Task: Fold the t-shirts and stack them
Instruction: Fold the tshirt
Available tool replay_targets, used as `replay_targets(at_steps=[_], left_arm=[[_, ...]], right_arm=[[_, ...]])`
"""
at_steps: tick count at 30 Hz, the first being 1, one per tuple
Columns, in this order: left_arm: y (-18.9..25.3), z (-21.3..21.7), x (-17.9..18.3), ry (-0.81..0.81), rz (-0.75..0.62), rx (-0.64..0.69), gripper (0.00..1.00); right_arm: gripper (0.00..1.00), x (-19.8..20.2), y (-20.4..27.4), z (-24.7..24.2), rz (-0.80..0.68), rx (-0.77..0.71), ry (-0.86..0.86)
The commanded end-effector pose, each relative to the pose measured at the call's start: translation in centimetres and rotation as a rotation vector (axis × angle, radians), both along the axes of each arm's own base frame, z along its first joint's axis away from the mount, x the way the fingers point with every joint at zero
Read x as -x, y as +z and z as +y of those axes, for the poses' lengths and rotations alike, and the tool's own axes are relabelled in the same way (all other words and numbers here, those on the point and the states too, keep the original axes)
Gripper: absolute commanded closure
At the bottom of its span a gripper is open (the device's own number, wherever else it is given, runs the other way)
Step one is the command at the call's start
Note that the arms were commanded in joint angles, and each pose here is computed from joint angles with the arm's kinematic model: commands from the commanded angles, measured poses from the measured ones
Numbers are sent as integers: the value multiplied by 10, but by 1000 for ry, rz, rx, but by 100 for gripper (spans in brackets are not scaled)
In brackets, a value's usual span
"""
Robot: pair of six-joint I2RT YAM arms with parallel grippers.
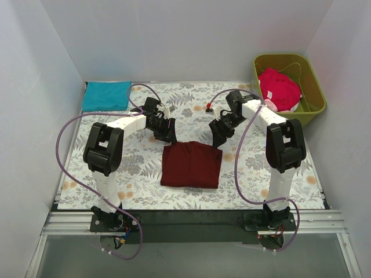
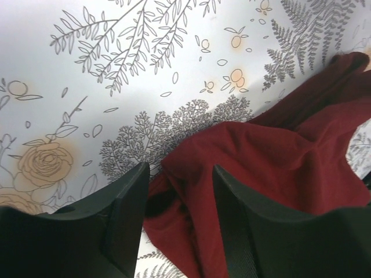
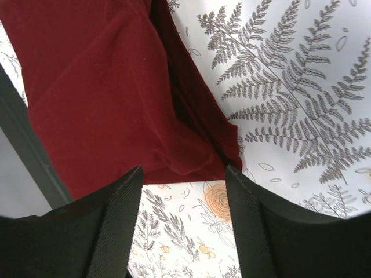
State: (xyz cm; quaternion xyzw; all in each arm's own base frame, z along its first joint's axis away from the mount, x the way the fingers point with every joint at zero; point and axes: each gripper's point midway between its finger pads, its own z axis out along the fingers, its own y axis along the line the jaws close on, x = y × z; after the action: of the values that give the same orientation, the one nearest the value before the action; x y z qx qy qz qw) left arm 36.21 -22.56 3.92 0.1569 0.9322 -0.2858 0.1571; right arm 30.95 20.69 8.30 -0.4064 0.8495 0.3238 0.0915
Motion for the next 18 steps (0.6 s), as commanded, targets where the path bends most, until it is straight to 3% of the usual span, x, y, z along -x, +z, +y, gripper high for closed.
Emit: replay_targets(at_steps=[1, 6, 9, 13, 14, 16, 18], left_arm=[[7, -7, 1, 13, 25, 54, 56], [2, -8, 1, 22, 35, 57, 61], [2, -9, -3, 27, 32, 60, 68], [14, -8, -6, 31, 6, 65, 89], [17, -6, -7, 34, -5, 61, 98], [29, 0, -9, 42, -39, 52, 100], [34, 9, -10, 51, -67, 33, 100]], right_arm=[[36, 8, -7, 6, 52, -50, 19], [38, 13, -12, 8, 78, -56, 19], [44, 16, -20, 6, 96, -50, 19], [78, 17, -20, 4, 90, -40, 20], [82, 15, -14, 3, 68, -36, 21], [95, 14, -7, 1, 39, -28, 21], [99, 10, 4, -3, -10, -14, 19]])
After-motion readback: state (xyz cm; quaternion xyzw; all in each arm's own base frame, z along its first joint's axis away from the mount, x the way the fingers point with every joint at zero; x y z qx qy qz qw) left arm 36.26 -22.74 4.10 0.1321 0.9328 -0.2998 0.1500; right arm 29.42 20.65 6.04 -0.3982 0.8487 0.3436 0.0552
